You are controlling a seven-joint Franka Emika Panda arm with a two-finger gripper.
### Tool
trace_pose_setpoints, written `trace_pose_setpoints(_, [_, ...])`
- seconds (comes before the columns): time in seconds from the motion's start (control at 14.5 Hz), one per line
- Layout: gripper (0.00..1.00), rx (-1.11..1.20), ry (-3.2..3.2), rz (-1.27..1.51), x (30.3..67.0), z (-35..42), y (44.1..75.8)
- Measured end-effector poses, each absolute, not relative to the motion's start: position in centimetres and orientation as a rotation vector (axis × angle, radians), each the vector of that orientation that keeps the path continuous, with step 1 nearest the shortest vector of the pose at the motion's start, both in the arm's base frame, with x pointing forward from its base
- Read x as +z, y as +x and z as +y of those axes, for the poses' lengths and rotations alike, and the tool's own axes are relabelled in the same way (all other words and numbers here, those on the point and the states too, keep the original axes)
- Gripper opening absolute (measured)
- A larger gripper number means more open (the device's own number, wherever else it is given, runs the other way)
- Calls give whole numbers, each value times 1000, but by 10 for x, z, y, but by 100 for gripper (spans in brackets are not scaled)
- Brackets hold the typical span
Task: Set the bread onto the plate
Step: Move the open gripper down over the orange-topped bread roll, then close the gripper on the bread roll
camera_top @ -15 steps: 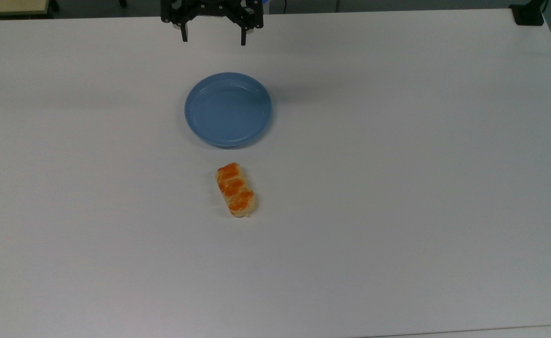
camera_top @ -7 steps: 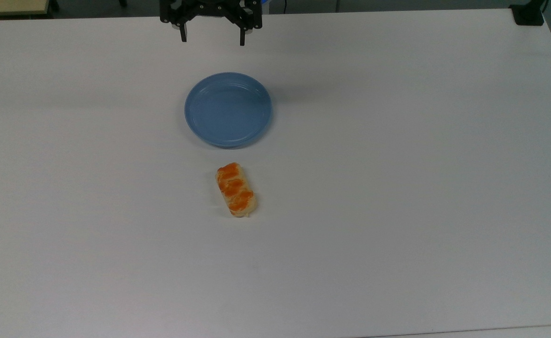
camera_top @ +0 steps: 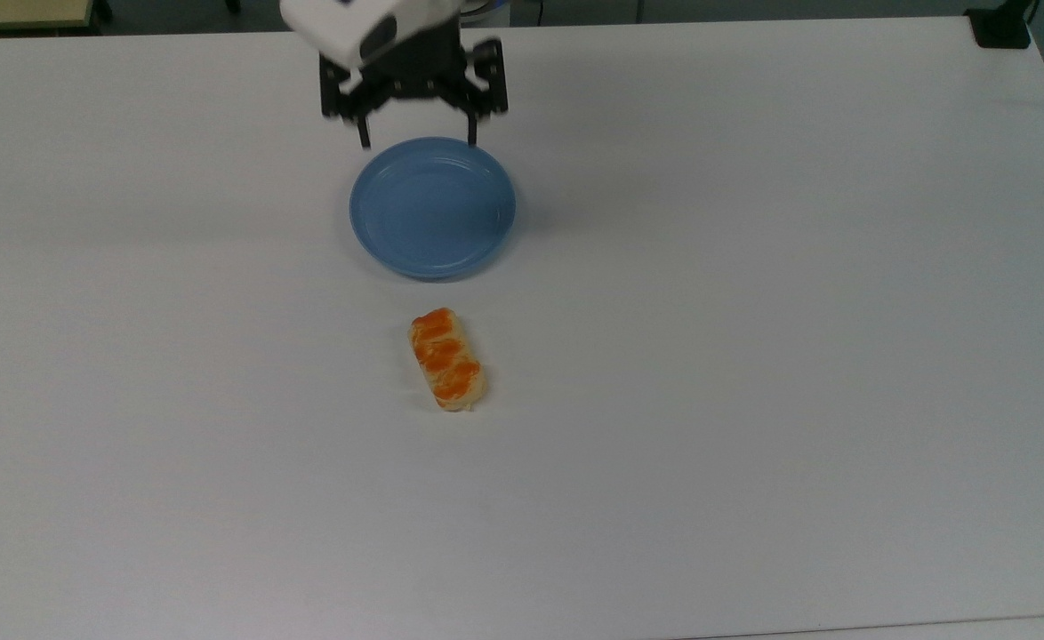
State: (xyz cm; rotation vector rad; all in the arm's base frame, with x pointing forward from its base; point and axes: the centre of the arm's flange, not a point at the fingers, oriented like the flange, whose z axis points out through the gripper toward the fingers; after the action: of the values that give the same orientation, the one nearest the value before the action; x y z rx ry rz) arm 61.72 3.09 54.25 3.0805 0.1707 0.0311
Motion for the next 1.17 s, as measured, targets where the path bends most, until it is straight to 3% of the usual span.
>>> trace_pose_setpoints(0.48, [100,106,3077,206,346,38,696])
trace_pose_setpoints(0.83, [98,132,3075,213,314,40,709])
trace_pose_setpoints(0.89, [91,140,3074,213,314,40,709])
trace_pose_setpoints(1.03, [58,151,3075,211,317,40,711])
trace_pose_setpoints(1.17, [39,164,3074,212,321,41,713])
